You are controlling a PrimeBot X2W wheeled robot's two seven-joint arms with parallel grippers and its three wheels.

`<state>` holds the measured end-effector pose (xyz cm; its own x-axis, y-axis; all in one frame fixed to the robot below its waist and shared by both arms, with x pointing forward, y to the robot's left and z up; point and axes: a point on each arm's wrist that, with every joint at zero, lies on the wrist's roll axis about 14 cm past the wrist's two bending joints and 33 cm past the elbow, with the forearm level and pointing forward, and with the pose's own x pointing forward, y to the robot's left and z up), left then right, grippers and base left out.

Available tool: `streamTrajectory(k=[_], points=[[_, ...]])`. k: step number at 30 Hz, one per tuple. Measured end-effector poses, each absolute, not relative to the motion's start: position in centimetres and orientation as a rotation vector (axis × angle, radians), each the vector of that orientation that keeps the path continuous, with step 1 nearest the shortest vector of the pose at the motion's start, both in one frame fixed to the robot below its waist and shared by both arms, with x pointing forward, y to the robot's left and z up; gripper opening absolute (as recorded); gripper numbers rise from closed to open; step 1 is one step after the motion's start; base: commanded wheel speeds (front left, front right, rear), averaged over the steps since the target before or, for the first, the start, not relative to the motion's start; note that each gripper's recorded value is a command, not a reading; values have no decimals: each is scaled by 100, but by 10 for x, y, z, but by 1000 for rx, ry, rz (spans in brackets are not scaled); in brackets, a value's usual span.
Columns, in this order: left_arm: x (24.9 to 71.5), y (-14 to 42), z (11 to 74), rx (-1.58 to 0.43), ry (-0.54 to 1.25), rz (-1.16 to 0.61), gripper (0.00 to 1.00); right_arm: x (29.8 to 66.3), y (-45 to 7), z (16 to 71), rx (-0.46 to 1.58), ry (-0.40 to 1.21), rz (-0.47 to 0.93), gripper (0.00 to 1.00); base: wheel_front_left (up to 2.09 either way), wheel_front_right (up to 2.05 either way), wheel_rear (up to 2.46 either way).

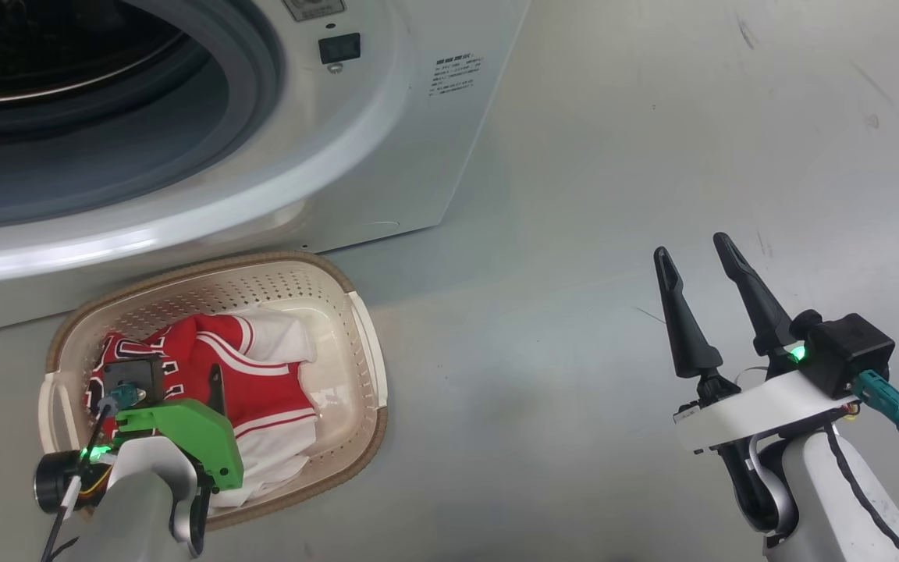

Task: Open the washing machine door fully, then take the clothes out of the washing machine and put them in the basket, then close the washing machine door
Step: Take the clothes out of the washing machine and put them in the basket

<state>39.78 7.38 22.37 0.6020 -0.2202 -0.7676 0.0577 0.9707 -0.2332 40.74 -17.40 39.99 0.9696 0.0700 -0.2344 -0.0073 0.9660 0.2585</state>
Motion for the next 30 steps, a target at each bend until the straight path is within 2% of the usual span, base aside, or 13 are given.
streamTrajectory(k=[5, 17, 30], points=[[409, 82, 238, -204, 826, -128, 100, 410, -172, 403, 259, 232, 51, 100, 0, 0, 0], [451, 100, 323, -240, 482, -73, 100, 414, -162, 424, 233, 171, 111, 100, 0, 0, 0], [449, 118, 407, -200, 238, -64, 100, 399, -158, 446, 212, 126, 122, 100, 0, 0, 0]])
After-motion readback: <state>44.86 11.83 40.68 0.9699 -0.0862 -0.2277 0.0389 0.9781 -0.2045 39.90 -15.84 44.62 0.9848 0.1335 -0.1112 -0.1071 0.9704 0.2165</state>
